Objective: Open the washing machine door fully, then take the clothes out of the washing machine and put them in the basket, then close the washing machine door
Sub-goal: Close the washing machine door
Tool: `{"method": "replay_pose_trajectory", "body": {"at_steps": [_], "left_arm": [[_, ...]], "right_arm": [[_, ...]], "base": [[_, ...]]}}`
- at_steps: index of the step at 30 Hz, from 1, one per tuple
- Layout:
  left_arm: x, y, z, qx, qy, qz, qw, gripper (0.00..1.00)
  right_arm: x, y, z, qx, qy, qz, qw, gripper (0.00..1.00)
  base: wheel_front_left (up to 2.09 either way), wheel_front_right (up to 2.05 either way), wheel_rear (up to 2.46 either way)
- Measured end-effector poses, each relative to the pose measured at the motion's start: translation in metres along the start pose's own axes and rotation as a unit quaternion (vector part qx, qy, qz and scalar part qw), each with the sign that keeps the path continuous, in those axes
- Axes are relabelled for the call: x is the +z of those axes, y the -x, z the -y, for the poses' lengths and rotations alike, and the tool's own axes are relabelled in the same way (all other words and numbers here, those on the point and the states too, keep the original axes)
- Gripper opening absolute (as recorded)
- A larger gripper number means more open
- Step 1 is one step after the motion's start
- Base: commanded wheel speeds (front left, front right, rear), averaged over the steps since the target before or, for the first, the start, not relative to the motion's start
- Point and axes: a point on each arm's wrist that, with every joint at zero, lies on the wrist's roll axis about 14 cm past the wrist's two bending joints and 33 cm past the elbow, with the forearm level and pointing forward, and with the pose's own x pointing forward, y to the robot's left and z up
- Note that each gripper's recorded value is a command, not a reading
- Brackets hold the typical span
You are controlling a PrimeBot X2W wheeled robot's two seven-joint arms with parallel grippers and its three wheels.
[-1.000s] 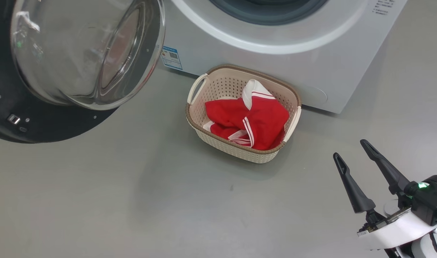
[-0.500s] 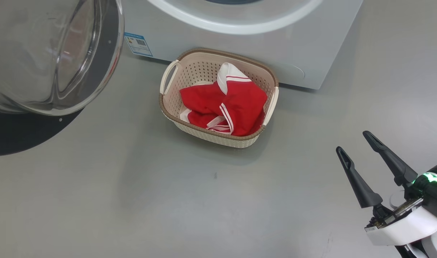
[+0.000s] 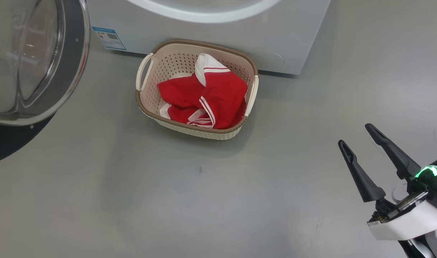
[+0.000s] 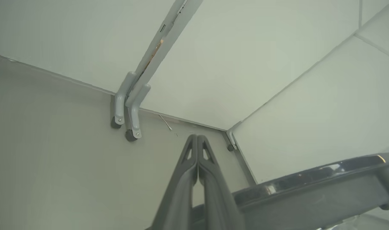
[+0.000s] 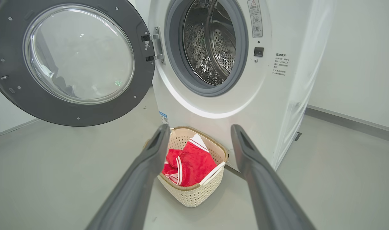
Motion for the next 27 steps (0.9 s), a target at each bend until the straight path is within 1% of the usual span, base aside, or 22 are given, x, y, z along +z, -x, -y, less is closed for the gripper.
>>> {"method": "replay_pose_trajectory", "body": {"at_steps": [5, 8, 11, 17, 23, 27], "left_arm": [[-0.017, -0.008, -0.002, 0.012, 0.066, -0.028, 0.997, 0.0], [-0.032, -0.013, 0.009, 0.005, 0.092, -0.051, 0.994, 0.0], [-0.037, -0.016, 0.019, -0.004, 0.106, -0.065, 0.992, 0.0], [-0.043, -0.018, 0.019, 0.003, 0.103, -0.08, 0.992, 0.0], [-0.051, -0.02, 0.029, -0.004, 0.111, -0.106, 0.988, 0.0], [-0.053, -0.019, 0.031, -0.004, 0.104, -0.122, 0.987, 0.0]], "right_arm": [[0.0, 0.005, 0.006, -0.012, -0.003, -0.001, 1.0, 1.0], [0.0, 0.006, 0.009, -0.018, -0.002, -0.001, 1.0, 1.0], [0.0, 0.006, 0.011, -0.021, -0.001, -0.001, 1.0, 1.0], [0.001, 0.007, 0.013, -0.024, -0.001, 0.0, 1.0, 1.0], [0.002, 0.008, 0.013, -0.024, 0.002, 0.0, 1.0, 1.0], [0.003, 0.008, 0.013, -0.023, 0.003, 0.001, 1.0, 1.0]], "base": [[0.0, 0.0, 0.0], [0.0, 0.0, 0.0], [0.0, 0.0, 0.0], [0.0, 0.0, 0.0], [0.0, 0.0, 0.0], [0.0, 0.0, 0.0]]}}
